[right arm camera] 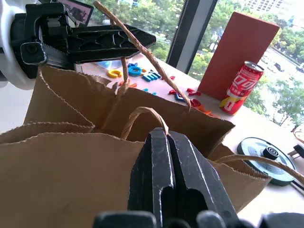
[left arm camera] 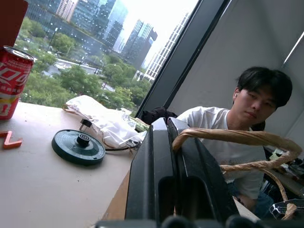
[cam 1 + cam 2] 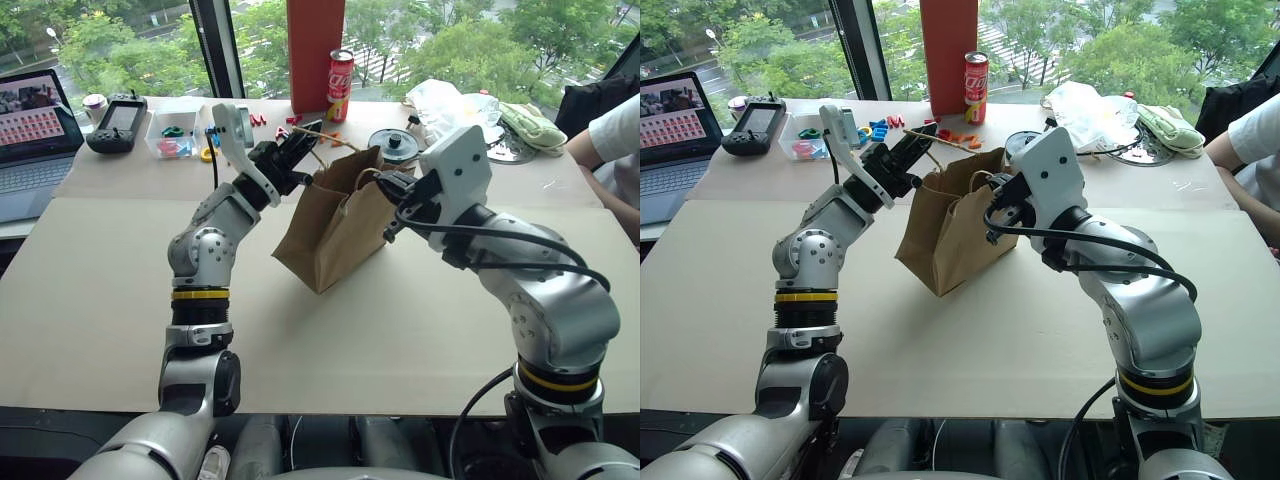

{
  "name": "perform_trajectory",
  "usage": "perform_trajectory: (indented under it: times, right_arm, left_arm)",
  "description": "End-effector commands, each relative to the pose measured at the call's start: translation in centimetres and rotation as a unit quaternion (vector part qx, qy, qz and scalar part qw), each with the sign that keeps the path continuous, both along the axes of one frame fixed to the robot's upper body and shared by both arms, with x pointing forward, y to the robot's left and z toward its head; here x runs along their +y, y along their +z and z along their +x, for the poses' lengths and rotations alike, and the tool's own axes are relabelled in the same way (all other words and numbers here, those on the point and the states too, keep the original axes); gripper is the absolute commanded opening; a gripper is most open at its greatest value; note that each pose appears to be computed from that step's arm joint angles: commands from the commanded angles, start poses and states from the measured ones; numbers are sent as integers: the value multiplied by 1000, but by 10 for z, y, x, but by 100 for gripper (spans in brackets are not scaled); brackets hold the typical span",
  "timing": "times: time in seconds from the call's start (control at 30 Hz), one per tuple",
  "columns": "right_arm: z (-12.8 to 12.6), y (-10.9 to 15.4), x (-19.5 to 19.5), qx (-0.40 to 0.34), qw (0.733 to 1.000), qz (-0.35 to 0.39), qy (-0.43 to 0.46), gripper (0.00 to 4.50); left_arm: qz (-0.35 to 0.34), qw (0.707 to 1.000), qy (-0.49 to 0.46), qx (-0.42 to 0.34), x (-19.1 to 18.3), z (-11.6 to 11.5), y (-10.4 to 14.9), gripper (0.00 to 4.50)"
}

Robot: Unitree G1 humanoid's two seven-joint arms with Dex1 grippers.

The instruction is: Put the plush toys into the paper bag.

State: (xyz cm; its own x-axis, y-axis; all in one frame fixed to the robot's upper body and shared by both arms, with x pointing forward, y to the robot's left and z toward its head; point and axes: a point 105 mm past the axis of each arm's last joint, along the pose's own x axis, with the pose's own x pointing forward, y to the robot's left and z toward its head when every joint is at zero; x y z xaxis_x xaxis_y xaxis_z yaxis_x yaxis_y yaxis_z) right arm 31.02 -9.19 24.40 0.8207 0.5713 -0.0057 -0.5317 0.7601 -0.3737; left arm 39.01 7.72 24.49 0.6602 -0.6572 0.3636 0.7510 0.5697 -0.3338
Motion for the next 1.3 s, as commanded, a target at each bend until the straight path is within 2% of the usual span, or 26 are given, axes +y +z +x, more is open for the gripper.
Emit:
perform_trajectory:
  times: [0.03,0.2,0.3,0.33,0.5,0.53,0.63,0.77,0.8,0.93,1.07,1.2,1.3]
  right_arm:
    - [-2,-3,-4,2,1000,-13,-8,5]
    - [-3,-10,-2,21,1000,-20,-3,5]
    - [-2,-7,0,17,1000,-14,-3,0]
    - [-1,-5,1,13,1000,-11,-5,0]
    - [-4,13,4,-4,999,35,9,149]
    - [-6,16,5,-6,999,42,15,195]
    - [-11,28,4,-11,997,63,33,294]
    - [-19,43,-3,-12,995,84,57,435]
    - [-21,45,-4,-11,994,86,64,447]
    - [-32,46,-3,6,992,76,103,447]
    - [-49,38,-7,37,985,49,160,447]
    - [-58,22,-10,79,979,8,186,447]
    - [-57,14,-11,102,977,0,189,373]
  left_arm:
    - [45,998,-21,-29,-8,-9,2,0]
    - [67,997,-41,-18,-11,-11,-10,0]
    - [63,996,-61,-22,-11,-16,-6,75]
    - [54,996,-73,-24,-11,-18,-3,118]
    - [42,993,-103,-34,-7,-27,12,296]
    - [43,993,-105,-35,-5,-28,13,346]
    - [50,992,-110,-35,3,-32,15,448]
    - [51,992,-116,-28,18,-40,17,450]
    - [49,992,-116,-25,22,-42,17,450]
    - [64,991,-113,-15,33,-47,8,450]
    - [105,988,-107,28,49,-52,-26,450]
    - [115,984,-129,46,49,-60,-41,450]
    - [114,984,-129,49,49,-61,-45,450]
